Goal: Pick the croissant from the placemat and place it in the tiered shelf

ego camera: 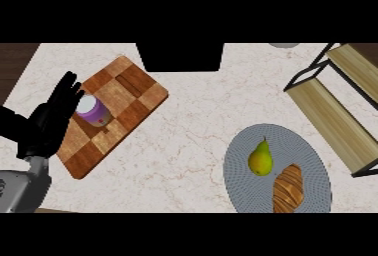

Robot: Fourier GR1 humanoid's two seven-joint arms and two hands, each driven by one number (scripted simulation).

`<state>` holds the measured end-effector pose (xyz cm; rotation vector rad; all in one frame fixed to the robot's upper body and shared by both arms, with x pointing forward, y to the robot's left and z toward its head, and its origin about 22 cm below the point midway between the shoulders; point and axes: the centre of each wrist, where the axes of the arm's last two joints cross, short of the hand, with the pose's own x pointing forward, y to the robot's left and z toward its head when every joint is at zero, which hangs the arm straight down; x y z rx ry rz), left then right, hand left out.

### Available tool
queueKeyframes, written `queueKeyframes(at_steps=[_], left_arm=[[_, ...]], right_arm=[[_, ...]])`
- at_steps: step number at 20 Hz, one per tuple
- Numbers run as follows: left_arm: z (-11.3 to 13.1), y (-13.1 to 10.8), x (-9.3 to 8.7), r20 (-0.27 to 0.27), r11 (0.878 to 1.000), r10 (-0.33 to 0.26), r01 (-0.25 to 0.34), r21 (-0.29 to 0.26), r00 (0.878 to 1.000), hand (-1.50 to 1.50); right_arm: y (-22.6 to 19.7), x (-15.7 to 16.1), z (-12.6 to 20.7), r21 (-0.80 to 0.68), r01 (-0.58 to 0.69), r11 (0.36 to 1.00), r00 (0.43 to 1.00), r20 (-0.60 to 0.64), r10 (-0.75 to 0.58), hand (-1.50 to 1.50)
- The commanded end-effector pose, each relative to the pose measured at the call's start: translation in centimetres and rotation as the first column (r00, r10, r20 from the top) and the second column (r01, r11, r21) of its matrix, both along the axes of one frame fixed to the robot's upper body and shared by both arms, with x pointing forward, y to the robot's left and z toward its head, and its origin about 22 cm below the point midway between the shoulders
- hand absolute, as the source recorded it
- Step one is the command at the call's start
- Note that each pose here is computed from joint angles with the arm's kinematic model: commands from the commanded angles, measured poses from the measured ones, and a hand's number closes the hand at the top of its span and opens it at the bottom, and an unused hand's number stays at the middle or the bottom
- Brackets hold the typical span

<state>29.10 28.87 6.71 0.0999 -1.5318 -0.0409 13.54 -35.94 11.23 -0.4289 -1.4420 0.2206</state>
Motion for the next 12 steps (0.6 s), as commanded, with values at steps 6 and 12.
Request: queueKeyframes(at_steps=[6, 12], left_arm=[[1.0, -0.6, 1.2, 0.009, 0.999, -0.029, 0.029, 0.015, 1.000, 0.00], [0.2, -0.7, 0.3, 0.009, 0.999, -0.043, 0.043, -0.014, 0.999, 0.00]], right_arm=[[3.3, 0.0, 5.1, -0.581, -0.094, 0.808, 0.945, -0.307, -0.111, -1.50], [8.6, 2.6, 4.8, -0.574, -0.073, 0.816, 0.913, -0.367, -0.177, -1.50]])
